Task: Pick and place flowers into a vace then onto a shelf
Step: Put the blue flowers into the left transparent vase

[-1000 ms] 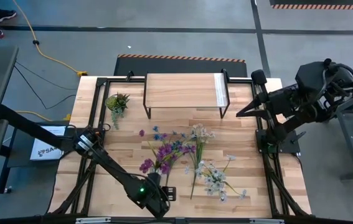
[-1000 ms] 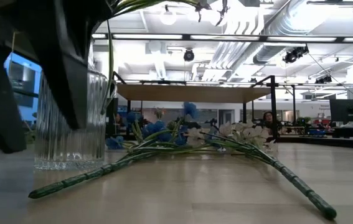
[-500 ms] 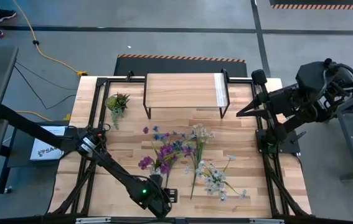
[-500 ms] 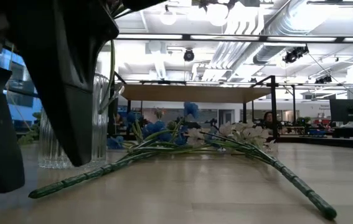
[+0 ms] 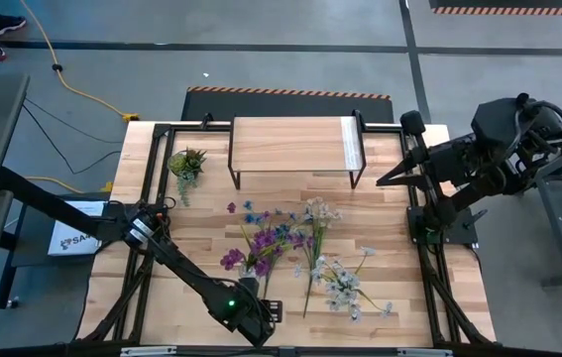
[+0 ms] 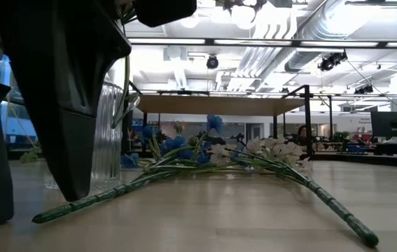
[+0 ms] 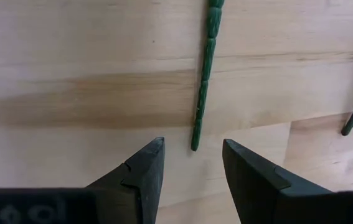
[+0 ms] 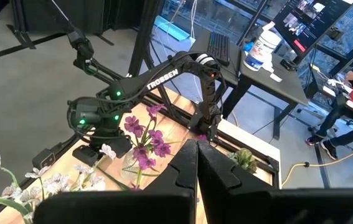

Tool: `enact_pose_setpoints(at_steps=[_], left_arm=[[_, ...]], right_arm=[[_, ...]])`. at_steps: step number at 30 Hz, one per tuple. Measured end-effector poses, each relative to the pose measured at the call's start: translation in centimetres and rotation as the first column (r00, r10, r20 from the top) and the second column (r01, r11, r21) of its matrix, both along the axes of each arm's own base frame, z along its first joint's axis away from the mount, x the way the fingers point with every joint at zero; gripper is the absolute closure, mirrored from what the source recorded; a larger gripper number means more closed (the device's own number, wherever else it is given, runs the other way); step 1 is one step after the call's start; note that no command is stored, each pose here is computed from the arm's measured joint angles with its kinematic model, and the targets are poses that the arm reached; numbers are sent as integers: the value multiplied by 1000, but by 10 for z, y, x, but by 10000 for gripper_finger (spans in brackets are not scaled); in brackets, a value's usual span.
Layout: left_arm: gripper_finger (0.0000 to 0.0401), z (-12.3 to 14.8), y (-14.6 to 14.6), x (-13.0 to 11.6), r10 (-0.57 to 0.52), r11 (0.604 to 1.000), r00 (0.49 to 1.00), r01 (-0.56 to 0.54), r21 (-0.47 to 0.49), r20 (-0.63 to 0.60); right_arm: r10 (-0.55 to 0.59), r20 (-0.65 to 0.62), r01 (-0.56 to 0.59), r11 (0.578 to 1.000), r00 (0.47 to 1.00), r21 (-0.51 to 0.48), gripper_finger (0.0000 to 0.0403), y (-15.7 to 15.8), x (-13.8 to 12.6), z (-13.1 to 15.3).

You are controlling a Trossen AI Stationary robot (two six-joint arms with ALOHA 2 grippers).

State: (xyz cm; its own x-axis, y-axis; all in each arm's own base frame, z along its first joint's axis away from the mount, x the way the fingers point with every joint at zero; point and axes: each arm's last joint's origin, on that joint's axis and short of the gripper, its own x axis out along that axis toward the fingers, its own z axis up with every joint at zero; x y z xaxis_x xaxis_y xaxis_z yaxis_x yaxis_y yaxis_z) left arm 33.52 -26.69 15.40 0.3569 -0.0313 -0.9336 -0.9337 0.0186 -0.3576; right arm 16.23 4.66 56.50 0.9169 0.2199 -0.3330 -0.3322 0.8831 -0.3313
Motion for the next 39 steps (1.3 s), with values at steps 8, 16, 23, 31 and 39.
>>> enact_pose_setpoints(at_steps=[8, 16, 23, 31, 39], left_arm=[[204, 0, -3, -2, -7, 1000, 1000, 7, -15, -2], [204, 0, -3, -2, -1, 1000, 1000, 0, -28, -12], [204, 0, -3, -2, 15, 999, 1000, -15, -28, -9], [212, 0, -2, -2, 38, 999, 999, -38, -16, -2], [269, 1, -1, 0, 50, 999, 998, -51, 16, 37]], right_arm=[[0, 0, 0, 1000, 1000, 0, 403, 0, 0, 0], [0, 0, 0, 1000, 1000, 0, 403, 0, 0, 0], [0, 1, 0, 1000, 1000, 0, 402, 0, 0, 0], [2, -8, -2, 1000, 1000, -1, 403, 2, 7, -2], [7, -31, -7, 1000, 999, -10, 402, 6, 18, -6]])
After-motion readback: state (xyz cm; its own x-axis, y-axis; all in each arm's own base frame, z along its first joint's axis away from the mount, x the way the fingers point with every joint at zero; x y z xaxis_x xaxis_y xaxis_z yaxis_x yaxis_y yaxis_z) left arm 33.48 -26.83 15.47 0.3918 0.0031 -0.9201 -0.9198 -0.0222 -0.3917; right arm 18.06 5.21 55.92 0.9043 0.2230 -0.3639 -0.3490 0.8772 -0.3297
